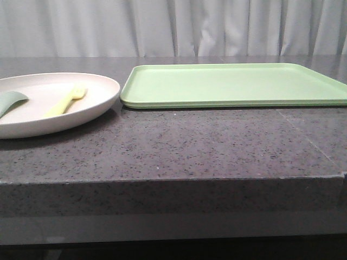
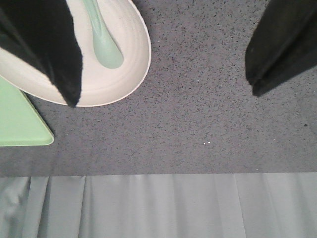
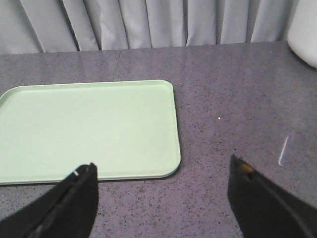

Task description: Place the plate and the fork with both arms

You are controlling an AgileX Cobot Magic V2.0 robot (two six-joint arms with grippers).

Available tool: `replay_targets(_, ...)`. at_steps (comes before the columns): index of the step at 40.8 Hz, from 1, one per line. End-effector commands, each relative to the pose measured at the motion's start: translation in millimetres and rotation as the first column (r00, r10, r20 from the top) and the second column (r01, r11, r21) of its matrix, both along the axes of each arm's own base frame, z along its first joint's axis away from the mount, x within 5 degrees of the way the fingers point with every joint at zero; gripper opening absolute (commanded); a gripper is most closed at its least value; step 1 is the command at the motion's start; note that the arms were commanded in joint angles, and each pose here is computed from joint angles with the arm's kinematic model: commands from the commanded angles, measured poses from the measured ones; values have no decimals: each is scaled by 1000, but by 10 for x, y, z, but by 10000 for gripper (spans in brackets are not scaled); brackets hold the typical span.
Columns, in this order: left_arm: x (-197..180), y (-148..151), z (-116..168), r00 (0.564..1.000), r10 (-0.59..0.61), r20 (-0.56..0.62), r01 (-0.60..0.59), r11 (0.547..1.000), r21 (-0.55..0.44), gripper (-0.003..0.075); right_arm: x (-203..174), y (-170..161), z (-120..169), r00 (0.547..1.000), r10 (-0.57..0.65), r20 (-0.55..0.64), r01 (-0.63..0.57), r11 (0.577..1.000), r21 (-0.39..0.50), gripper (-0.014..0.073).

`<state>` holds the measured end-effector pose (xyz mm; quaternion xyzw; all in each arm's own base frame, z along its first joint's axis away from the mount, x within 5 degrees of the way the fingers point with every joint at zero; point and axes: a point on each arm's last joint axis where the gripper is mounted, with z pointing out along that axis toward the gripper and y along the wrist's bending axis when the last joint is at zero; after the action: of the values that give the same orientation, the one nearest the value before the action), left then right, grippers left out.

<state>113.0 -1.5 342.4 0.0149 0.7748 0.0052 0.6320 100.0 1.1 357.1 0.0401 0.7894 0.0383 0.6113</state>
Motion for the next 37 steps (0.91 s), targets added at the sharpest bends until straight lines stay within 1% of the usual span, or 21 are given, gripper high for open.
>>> replay_targets(1,21,-2,116,996,-1,86,1,1000,-9,682,8,-11,186,994,-7,113,9,1000,-16,603)
replay_targets(5,39,-7,115,995,-2,99,5,1000,-28,682,8,-11,186,994,-7,113,9,1000,-16,603)
replay_targets(8,92,-8,110,996,-2,85,4,1000,-28,682,8,-11,188,993,-7,115,9,1000,-16,602)
replay_targets(13,315,-12,88,1000,-2,-29,1,1000,-26,682,9,-11,196,992,-8,124,10,1000,-16,603)
replay_targets(15,428,-17,85,996,-3,-92,0,999,-34,682,10,-11,198,992,-8,127,10,1000,-16,603)
replay_targets(18,611,-30,84,978,-9,-207,-3,998,-57,682,10,-11,199,992,-8,128,10,1000,-16,603)
replay_targets(19,679,-38,55,965,-14,-262,-4,998,-68,682,10,-11,199,992,-8,128,10,1000,-16,603)
replay_targets(20,737,-43,69,956,-17,-292,-5,997,-75,682,10,-11,199,992,-8,128,10,1000,-16,603)
replay_targets(21,808,-48,36,938,-20,-347,-7,997,-77,682,10,-11,199,992,-8,128,10,1000,-16,603)
replay_targets(23,923,-56,37,912,-25,-410,-9,997,-82,682,10,-11,199,992,-8,128,10,1000,-16,603)
replay_targets(24,995,-59,-2,888,-27,-459,-11,997,-80,682,10,-11,199,992,-8,128,10,1000,-16,603)
replay_targets(25,1053,-62,7,875,-29,-484,-11,997,-80,682,10,-11,199,992,-8,128,10,1000,-16,603)
replay_targets(27,1172,-67,-47,832,-31,-553,-14,997,-77,682,10,-11,199,992,-8,127,10,1000,-16,603)
replay_targets(28,1224,-69,-39,820,-32,-572,-14,997,-77,682,10,-11,199,992,-8,127,10,1000,-16,603)
replay_targets(31,1386,-68,-96,763,-30,-645,-16,998,-65,682,10,-11,199,992,-8,127,10,1000,-16,603)
replay_targets(35,1569,-60,-181,719,-19,-695,-16,999,-45,682,9,-11,197,992,-8,125,10,1000,-16,603)
replay_targets(37,1650,-60,-223,707,-16,-707,-25,999,-48,682,9,-11,197,992,-8,125,10,1000,-16,603)
